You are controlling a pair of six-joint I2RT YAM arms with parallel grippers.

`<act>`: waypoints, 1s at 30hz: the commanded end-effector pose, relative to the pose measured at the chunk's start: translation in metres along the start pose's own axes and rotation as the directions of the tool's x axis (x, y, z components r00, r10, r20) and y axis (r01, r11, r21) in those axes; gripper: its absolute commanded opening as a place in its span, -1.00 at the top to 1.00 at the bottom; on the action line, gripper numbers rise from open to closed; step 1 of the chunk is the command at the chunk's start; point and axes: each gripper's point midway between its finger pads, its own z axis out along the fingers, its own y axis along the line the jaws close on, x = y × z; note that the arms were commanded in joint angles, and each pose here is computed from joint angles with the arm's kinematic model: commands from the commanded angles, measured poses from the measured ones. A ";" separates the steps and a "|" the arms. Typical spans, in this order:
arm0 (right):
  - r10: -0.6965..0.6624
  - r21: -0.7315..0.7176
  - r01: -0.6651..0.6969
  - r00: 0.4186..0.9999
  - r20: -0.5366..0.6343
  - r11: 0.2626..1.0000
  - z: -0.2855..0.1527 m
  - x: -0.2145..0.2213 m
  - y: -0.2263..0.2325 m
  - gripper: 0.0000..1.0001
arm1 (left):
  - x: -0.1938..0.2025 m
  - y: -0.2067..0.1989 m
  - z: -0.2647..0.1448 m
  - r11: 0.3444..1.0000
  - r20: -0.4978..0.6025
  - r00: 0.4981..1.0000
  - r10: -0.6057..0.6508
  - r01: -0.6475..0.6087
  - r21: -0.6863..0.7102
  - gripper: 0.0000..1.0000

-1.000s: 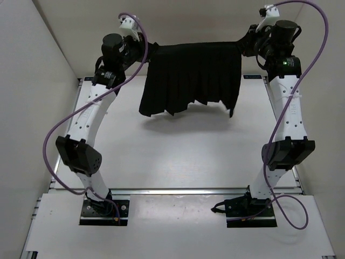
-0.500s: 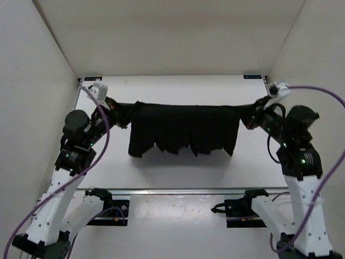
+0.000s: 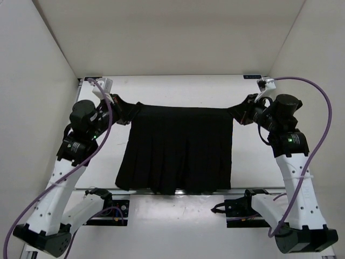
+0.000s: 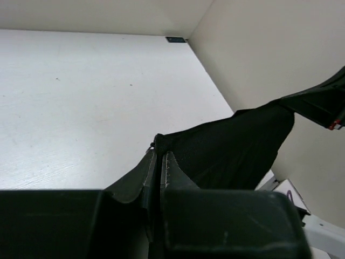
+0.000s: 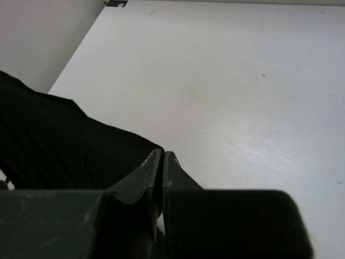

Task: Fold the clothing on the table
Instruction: Flatten the skirt out

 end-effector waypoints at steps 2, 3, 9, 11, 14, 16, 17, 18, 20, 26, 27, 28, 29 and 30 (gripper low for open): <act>-0.031 0.229 0.016 0.998 0.061 0.973 0.016 -0.016 -0.070 1.00 | 0.002 0.061 0.025 0.980 0.034 0.999 0.008 -0.001 -0.197 1.00; -0.021 0.218 0.011 0.999 0.045 0.976 0.022 -0.013 -0.074 1.00 | 0.004 0.072 0.038 0.979 0.036 0.999 -0.002 0.009 -0.203 1.00; -0.015 0.238 0.012 1.000 0.011 0.971 0.072 -0.045 -0.122 1.00 | -0.007 0.123 0.133 0.973 -0.001 1.000 -0.014 0.014 -0.229 1.00; -0.031 0.255 0.034 0.999 -0.015 0.966 0.095 -0.066 -0.144 1.00 | -0.027 0.121 0.162 0.983 -0.013 1.000 0.002 -0.004 -0.183 1.00; -0.106 0.267 0.092 0.994 0.040 0.959 0.105 -0.134 -0.150 1.00 | -0.071 0.118 0.199 0.986 -0.004 0.999 0.048 -0.049 -0.159 1.00; -0.154 0.269 0.116 0.980 0.126 0.956 0.094 -0.176 -0.140 1.00 | -0.098 0.116 0.210 0.985 0.030 0.997 0.075 -0.070 -0.156 1.00; -0.174 0.253 0.131 0.973 0.155 0.958 0.094 -0.185 -0.134 1.00 | -0.113 0.105 0.207 0.985 0.060 0.993 0.098 -0.088 -0.146 1.00; -0.183 0.251 0.138 0.969 0.167 0.958 0.089 -0.190 -0.131 1.00 | -0.122 0.098 0.204 0.983 0.093 0.988 0.121 -0.107 -0.148 1.00; -0.223 0.263 0.178 0.963 0.151 0.948 0.083 -0.179 -0.123 1.00 | -0.126 0.085 0.190 0.980 0.137 0.978 0.157 -0.138 -0.142 1.00; -0.180 0.278 0.148 0.979 0.096 0.949 0.060 -0.046 -0.122 1.00 | -0.029 0.097 0.125 0.973 0.131 0.975 0.182 -0.160 -0.165 1.00; -0.203 0.269 0.160 0.969 0.142 0.950 0.047 -0.044 -0.111 1.00 | 0.015 0.118 0.116 0.967 0.078 0.982 0.170 -0.151 -0.205 1.00; -0.136 0.260 0.113 0.988 0.071 0.959 0.052 0.009 -0.121 1.00 | 0.049 0.120 0.098 0.965 0.045 0.987 0.155 -0.141 -0.221 1.00; -0.117 0.268 0.104 0.993 0.034 0.958 0.046 0.043 -0.116 0.99 | 0.056 0.110 0.083 0.968 0.056 0.986 0.156 -0.141 -0.208 1.00; -0.112 0.277 0.101 0.993 0.024 0.956 0.036 0.056 -0.110 0.99 | 0.101 0.117 0.072 0.970 -0.043 0.992 0.117 -0.123 -0.208 1.00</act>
